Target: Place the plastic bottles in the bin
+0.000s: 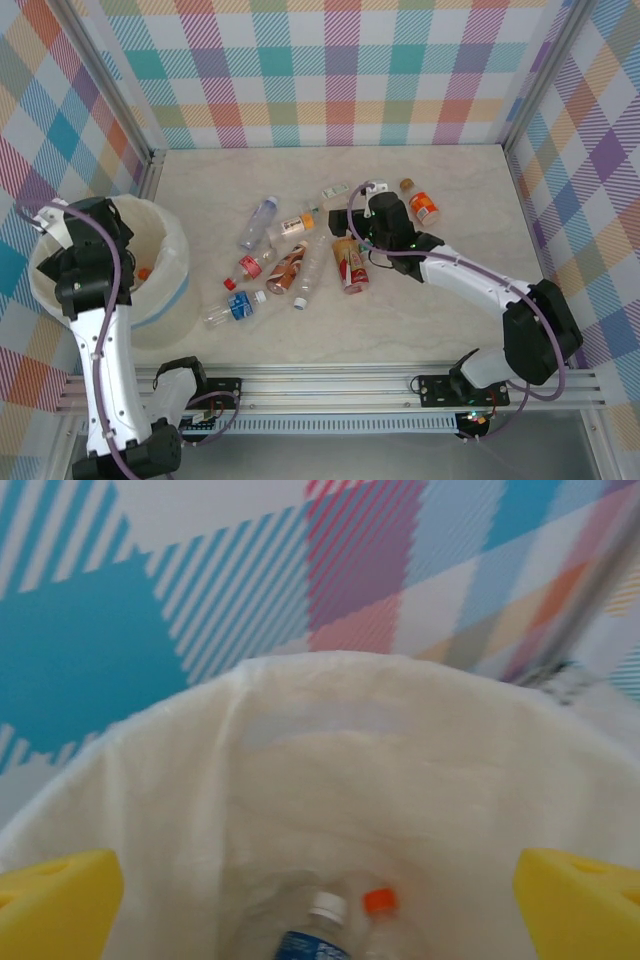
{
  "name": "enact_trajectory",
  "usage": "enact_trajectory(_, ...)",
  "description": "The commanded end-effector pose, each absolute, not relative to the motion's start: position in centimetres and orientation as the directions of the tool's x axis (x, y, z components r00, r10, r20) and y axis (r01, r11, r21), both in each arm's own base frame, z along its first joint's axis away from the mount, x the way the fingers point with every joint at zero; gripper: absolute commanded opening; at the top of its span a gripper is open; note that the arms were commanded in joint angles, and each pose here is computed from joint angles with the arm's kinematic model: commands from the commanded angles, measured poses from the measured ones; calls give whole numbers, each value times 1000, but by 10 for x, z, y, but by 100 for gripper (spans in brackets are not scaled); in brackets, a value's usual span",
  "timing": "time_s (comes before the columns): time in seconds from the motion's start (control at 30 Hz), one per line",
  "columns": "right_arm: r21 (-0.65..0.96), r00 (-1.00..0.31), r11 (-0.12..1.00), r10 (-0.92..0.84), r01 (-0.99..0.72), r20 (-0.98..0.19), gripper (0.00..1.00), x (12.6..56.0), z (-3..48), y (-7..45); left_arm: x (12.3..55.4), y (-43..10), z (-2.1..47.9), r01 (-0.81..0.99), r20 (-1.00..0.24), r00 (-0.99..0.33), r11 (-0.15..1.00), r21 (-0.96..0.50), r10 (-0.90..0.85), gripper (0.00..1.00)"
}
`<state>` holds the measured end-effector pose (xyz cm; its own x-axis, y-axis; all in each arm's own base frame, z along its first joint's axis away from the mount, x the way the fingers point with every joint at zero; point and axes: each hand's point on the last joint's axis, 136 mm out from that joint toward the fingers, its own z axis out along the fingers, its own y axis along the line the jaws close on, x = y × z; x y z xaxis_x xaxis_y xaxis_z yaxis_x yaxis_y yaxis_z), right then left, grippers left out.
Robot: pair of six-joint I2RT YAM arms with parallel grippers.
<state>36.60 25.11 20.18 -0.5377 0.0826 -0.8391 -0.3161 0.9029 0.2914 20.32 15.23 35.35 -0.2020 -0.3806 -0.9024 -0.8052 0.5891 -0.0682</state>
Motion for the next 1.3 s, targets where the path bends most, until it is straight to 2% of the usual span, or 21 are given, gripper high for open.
enact_trajectory(0.0, 312, -529, 906, 123, -285, -840, 100, 365, 204, 245, 225, 115, 377, -615, -893, -132, 742, -267, -431, 100)
enact_trajectory(0.13, 319, -532, 905, 130, -281, -837, 100, 365, 202, 246, 237, 68, 405, -366, -861, -122, 828, -424, -494, 100)
enact_trajectory(0.2, 323, -534, 904, 133, -280, -835, 100, 365, 202, 246, 245, 37, 418, -197, -831, -167, 844, -499, -531, 100)
enact_trajectory(0.33, 325, -536, 906, 137, -273, -833, 100, 365, 199, 245, 259, 2, 418, -54, -772, -299, 818, -573, -560, 100)
enact_trajectory(0.43, 325, -536, 905, 137, -274, -833, 100, 366, 198, 246, 271, -21, 411, 8, -762, -387, 825, -566, -519, 100)
enact_trajectory(0.57, 332, -542, 905, 143, -268, -828, 100, 366, 197, 246, 278, -59, 391, 57, -777, -489, 875, -482, -396, 100)
enact_trajectory(0.73, 333, -551, 909, 148, -251, -821, 100, 364, 192, 243, 288, -111, 341, 98, -742, -629, 923, -371, -232, 100)
enact_trajectory(0.93, 318, -551, 922, 151, -221, -821, 100, 367, 188, 238, 290, -157, 268, 43, -655, -735, 952, -303, -176, 100)
enact_trajectory(1.17, 292, -555, 937, 142, -191, -820, 100, 369, 181, 232, 247, -156, 179, -85, -467, -866, 973, -215, -179, 100)
enact_trajectory(1.27, 281, -558, 942, 137, -181, -819, 100, 371, 178, 231, 217, -154, 146, -84, -364, -915, 967, -243, -171, 100)
